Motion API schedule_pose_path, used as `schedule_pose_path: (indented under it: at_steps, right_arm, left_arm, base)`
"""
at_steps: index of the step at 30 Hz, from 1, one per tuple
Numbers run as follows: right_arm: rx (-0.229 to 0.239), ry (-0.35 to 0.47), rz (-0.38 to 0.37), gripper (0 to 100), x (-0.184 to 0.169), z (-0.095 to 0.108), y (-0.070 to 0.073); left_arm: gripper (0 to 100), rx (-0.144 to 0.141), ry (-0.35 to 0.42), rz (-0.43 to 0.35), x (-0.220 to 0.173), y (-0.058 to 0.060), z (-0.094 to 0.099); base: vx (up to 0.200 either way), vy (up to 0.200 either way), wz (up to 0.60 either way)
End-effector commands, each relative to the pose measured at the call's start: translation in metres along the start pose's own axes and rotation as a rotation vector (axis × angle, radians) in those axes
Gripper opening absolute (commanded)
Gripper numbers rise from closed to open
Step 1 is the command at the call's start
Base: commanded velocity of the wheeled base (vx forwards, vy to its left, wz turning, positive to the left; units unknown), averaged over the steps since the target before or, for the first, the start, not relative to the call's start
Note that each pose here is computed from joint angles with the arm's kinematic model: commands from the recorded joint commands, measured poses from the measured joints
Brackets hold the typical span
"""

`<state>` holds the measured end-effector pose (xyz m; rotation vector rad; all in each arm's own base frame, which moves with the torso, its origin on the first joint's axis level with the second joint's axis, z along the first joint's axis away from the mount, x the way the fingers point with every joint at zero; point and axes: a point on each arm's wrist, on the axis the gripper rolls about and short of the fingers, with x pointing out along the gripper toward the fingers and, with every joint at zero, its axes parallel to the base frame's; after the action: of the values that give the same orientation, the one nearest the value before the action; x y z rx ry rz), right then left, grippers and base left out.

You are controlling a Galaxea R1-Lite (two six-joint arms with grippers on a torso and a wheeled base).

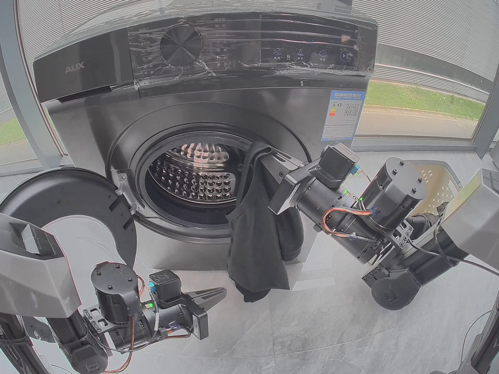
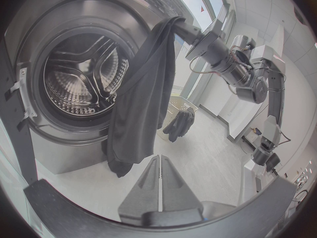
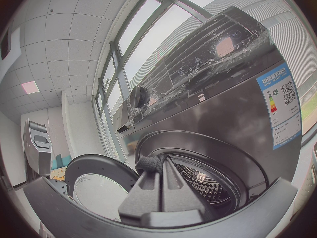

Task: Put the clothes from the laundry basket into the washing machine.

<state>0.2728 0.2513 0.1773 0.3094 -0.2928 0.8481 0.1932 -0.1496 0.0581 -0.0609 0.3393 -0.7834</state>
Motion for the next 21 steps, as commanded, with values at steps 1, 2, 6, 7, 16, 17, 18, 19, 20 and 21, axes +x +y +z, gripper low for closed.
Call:
schedule_pose_path:
  at_steps: [1, 2, 6, 7, 16, 17, 18, 19, 20, 21]
  right_arm:
    - [0.0, -0.014, 0.012, 0, 0.001, 0.005, 0.005]
    - [0.0, -0.014, 0.012, 0, 0.001, 0.005, 0.005]
    - [0.0, -0.014, 0.012, 0, 0.0, 0.005, 0.005]
    - [0.0, -0.013, 0.012, 0, 0.0, 0.005, 0.005]
    - [0.01, -0.012, 0.037, 0, 0.001, 0.003, 0.018]
    - [0.01, -0.011, 0.037, 0, 0.001, 0.002, 0.02]
    - [0.011, -0.01, 0.038, 0, 0.001, 0.002, 0.02]
    - [0.011, -0.009, 0.039, 0, 0.001, 0.002, 0.021]
    - [0.012, -0.008, 0.04, 0, 0.001, 0.002, 0.021]
    - [0.013, -0.008, 0.043, 0, 0.001, 0.001, 0.022]
  left_arm:
    - [0, -0.007, -0.007, 0.057, 0.006, 0.011, 0.0]
    - [0, -0.009, -0.006, 0.059, 0.006, 0.011, 0.0]
    - [0, -0.028, -0.007, 0.075, 0.012, 0.019, -0.001]
    - [100, -0.028, 0.003, 0.08, 0.013, 0.021, -0.004]
    - [100, -0.035, -0.053, 0.063, 0.039, 0.026, 0.004]
    - [100, -0.036, -0.044, 0.055, 0.044, 0.027, 0.001]
    - [100, -0.035, -0.037, 0.047, 0.047, 0.027, -0.001]
    - [100, -0.034, -0.033, 0.04, 0.05, 0.028, -0.003]
    - [100, -0.031, -0.032, 0.032, 0.055, 0.029, -0.004]
    - [100, -0.029, -0.031, 0.031, 0.059, 0.03, -0.006]
  base:
    - [0.0, 0.0, 0.0]
    - [0.0, 0.0, 0.0]
    - [0.0, 0.0, 0.0]
    - [0.0, 0.0, 0.0]
    - [0.0, 0.0, 0.0]
    - [0.0, 0.0, 0.0]
    - [0.0, 0.0, 0.0]
    - [0.0, 0.0, 0.0]
    - [0.0, 0.0, 0.0]
    - [0.0, 0.0, 0.0]
